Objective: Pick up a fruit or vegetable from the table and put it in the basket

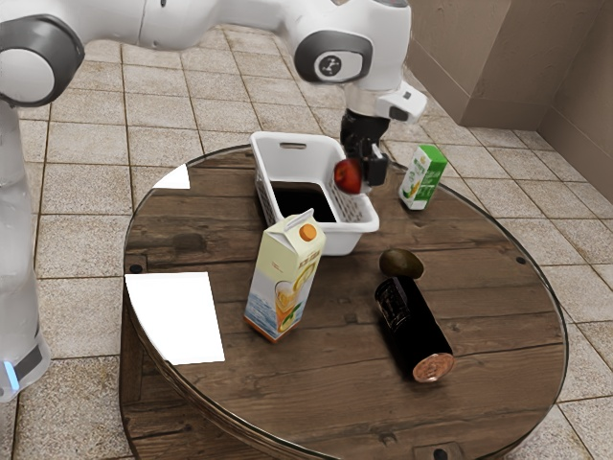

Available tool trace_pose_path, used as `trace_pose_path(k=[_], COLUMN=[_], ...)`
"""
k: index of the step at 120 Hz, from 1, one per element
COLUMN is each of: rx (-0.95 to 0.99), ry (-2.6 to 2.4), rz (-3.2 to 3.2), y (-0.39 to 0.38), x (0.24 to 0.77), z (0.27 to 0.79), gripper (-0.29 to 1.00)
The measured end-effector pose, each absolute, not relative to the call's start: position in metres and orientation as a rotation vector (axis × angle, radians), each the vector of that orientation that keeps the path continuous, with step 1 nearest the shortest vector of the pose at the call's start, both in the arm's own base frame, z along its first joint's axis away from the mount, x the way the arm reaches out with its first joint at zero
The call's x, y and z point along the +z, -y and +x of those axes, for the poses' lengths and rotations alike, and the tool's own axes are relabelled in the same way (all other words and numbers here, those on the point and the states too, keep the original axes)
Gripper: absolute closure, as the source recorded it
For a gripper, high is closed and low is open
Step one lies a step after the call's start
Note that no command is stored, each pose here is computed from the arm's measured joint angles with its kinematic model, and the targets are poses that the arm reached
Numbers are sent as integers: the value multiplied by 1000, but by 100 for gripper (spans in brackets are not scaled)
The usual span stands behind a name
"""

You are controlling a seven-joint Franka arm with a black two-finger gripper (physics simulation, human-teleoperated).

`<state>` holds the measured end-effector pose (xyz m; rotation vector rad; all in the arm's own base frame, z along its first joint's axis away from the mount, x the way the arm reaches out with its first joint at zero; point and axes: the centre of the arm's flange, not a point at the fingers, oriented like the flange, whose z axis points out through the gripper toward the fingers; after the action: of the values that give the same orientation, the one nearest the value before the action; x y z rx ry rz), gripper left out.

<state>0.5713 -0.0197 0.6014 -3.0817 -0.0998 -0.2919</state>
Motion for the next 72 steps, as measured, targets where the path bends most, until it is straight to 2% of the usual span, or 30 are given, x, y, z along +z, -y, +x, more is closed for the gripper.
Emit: trace_pose_path(k=[20, 41, 45, 53, 72], rx=[-253, -240, -235, -229, -229], ry=[265, 305, 299, 279, 200], rz=[-3063, -3058, -3060, -3066, -3078], y=[-44, -61, -59, -52, -24], x=[595, 593, 592, 591, 590], z=[569, 568, 568, 569, 571], gripper=[33, 32, 23, 14, 5])
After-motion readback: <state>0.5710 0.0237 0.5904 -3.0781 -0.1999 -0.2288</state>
